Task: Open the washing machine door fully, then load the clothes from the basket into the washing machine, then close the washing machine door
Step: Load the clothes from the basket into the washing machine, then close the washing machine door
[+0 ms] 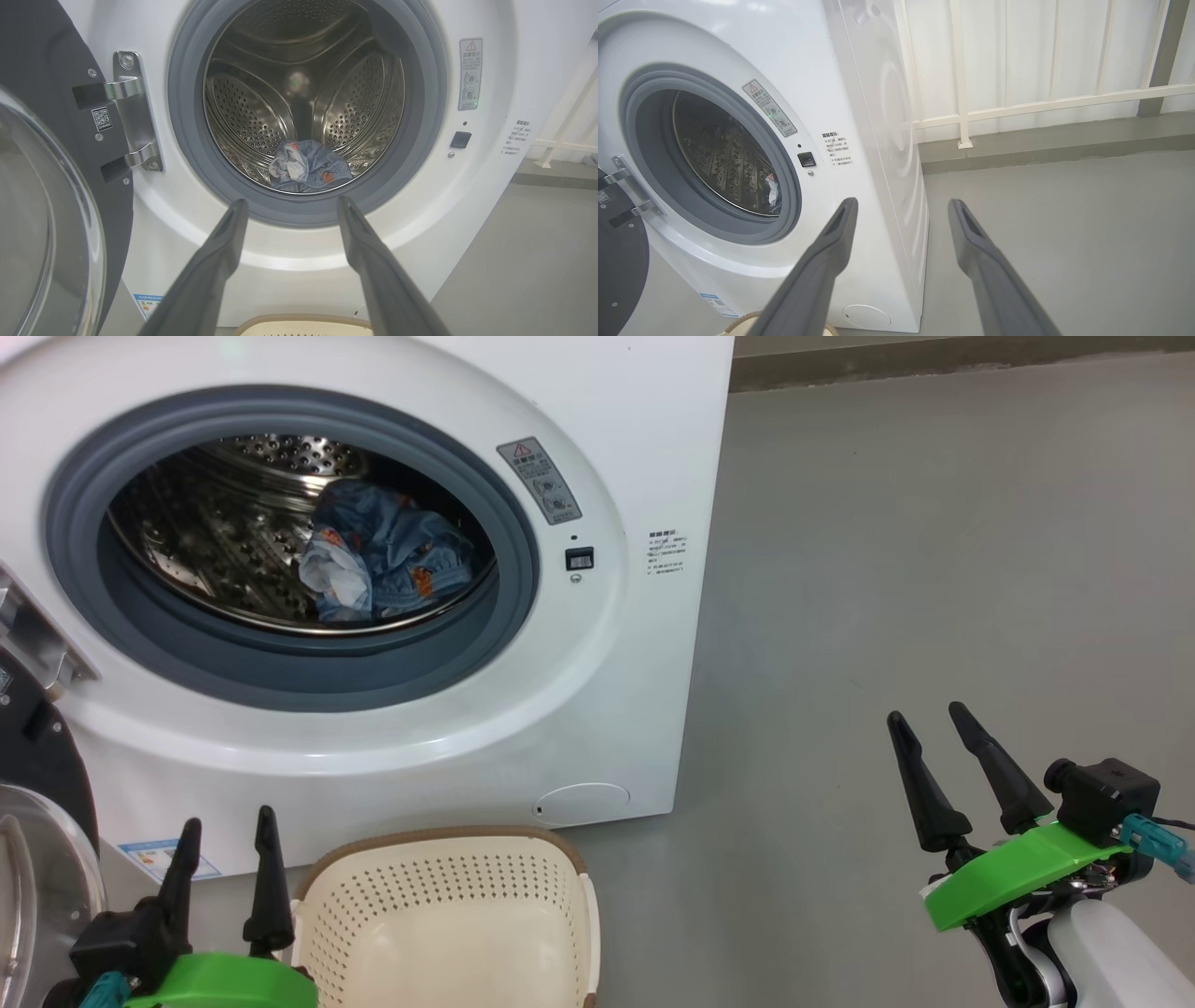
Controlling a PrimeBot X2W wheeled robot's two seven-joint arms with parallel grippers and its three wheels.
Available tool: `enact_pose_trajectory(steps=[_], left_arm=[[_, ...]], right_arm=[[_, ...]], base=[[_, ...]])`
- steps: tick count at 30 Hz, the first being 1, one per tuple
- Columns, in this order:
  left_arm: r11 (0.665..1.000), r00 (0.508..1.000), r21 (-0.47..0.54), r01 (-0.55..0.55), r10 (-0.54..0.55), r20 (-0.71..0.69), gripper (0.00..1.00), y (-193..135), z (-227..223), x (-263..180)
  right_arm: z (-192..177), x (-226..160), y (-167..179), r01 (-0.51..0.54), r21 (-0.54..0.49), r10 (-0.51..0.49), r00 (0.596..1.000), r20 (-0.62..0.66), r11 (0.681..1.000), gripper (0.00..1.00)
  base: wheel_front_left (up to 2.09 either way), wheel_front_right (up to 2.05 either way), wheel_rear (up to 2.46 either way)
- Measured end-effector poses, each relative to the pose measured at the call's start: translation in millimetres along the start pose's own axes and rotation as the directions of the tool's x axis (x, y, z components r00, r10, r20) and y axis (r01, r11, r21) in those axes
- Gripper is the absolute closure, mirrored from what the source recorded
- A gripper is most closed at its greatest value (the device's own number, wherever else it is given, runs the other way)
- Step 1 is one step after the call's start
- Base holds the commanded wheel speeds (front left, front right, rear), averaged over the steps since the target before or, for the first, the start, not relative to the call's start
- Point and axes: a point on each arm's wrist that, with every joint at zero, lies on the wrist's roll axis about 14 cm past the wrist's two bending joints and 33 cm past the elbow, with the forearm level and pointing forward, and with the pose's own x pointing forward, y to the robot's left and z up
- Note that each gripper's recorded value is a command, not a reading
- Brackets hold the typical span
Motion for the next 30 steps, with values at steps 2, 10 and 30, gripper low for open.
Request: enact_pose_trajectory(steps=[2,10,30], left_arm=[[1.0,1.0,-0.001,-0.003,0.003,0.001,0.0,0.5,0.3,-0.1],[1.0,1.0,-0.001,-0.006,0.006,0.004,0.0,0.5,0.7,-0.4],[1.0,1.0,-0.015,-0.011,0.011,0.013,0.0,0.5,3.1,-0.3]], right_arm=[[0.1,0.1,0.2,-0.001,0.0,0.001,1.0,0.0,1.0,0.0],[-0.1,0.4,0.8,-0.003,0.0,0.003,1.0,0.0,1.0,0.0],[1.0,-0.7,0.7,-0.002,-0.001,0.002,1.0,0.002,1.0,0.0]], base=[[0.0,0.0,0.0],[0.0,0.0,0.0],[0.0,0.0,0.0]])
